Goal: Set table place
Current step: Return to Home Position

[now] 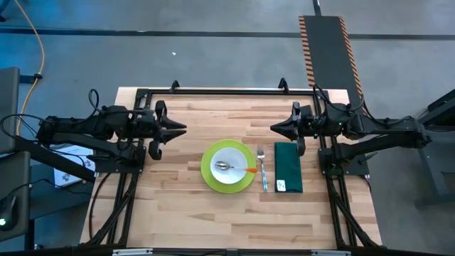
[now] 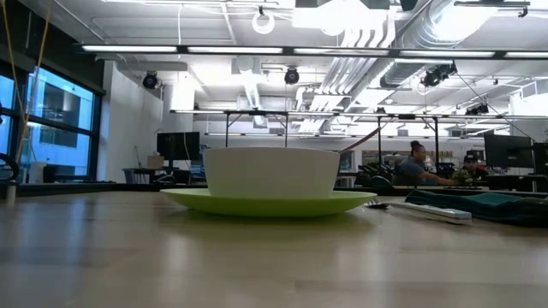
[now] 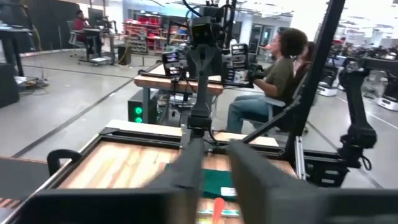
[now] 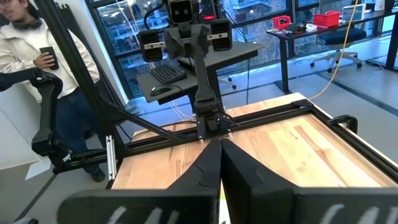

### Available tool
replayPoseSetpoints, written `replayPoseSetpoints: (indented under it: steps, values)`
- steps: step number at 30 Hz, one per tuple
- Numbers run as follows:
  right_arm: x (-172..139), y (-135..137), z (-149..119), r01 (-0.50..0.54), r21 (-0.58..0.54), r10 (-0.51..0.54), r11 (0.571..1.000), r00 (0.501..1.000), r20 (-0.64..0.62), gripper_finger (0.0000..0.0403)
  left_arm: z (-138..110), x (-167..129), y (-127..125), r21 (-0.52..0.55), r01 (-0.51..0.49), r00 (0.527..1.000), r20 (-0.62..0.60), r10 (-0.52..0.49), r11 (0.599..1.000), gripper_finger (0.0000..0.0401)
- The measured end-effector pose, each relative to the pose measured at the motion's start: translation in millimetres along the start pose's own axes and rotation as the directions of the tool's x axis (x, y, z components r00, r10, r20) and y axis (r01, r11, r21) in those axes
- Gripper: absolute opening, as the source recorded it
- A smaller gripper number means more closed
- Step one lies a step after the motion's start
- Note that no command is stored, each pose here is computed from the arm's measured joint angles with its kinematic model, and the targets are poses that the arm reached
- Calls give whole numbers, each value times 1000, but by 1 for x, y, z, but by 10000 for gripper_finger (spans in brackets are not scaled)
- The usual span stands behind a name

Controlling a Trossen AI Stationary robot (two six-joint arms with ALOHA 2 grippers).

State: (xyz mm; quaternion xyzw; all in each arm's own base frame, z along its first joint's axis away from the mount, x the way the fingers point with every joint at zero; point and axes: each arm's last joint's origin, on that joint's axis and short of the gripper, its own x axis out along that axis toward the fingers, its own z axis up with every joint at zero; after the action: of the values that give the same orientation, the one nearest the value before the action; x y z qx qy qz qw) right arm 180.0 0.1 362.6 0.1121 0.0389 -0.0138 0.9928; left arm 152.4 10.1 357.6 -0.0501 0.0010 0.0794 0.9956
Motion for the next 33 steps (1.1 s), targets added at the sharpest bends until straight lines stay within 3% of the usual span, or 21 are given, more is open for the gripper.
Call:
replayPoseSetpoints:
  steps: [1, 3, 19, 33]
  values:
    - [0, 0, 0, 0, 0, 0, 1000, 1000, 0, 0, 0, 0, 0, 0, 8, 1000, -3, -8, 1000, 42]
    - [0, 0, 0, 0, 1, 0, 1000, 1000, 0, 0, 0, -2, 0, -8, 15, 1000, -8, -16, 1000, 17]
    - [-8, 1, 1, -16, 1, 16, 1000, 1000, 1, 0, -1, -11, 2, -2, -8, 1000, 28, 8, 1000, 1]
    - [-29, 3, 6, -37, 87, 35, 996, 999, 30, 0, -103, -30, 15, -132, 8, 981, 193, 18, 991, 0]
